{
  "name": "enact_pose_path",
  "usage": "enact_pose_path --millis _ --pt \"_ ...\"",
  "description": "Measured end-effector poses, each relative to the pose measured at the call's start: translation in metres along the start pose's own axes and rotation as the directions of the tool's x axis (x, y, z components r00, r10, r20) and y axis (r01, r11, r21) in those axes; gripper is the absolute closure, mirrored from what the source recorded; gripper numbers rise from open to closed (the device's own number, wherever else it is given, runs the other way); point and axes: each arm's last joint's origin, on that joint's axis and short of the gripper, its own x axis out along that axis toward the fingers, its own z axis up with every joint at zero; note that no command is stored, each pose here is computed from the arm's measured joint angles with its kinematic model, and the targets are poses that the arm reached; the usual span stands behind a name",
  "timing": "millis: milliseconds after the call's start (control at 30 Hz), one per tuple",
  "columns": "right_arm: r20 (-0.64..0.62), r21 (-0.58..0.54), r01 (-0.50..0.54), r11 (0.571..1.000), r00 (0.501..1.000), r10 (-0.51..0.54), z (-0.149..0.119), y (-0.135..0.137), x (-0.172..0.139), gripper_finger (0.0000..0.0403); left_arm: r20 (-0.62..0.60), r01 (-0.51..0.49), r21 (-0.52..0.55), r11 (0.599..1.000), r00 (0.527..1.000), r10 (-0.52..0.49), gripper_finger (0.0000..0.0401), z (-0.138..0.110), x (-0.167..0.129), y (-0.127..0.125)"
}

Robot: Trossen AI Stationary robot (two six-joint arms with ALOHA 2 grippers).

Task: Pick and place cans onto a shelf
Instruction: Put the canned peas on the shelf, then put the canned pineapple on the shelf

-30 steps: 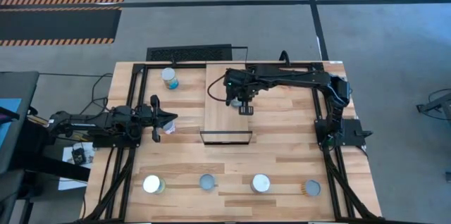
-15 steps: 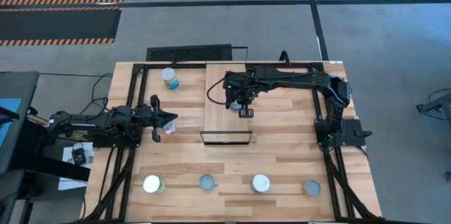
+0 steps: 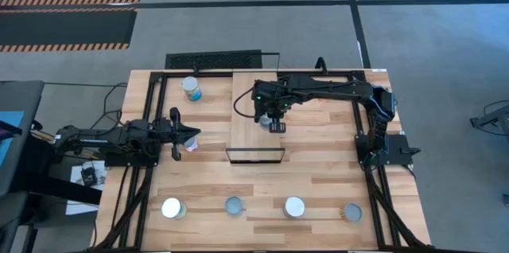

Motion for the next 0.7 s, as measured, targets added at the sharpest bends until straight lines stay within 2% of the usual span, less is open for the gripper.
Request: enact_pose_path --millis 333,700 --pt "0.006 0.020 0.000 1.000 1.000 -0.001 0.0005 0.0000 0.0002 0.0357 0.000 0.000 -0.001 1.000 1.000 0.000 0.0401 -0.0001 0.0000 0.0000" --pt "0.032 0.021 0.005 1.000 0.999 -0.006 0.0033 0.0004 0.0000 0.0292 0.000 0.000 -0.001 1.000 1.000 0.000 0.0401 -0.0001 0.0000 0.0000"
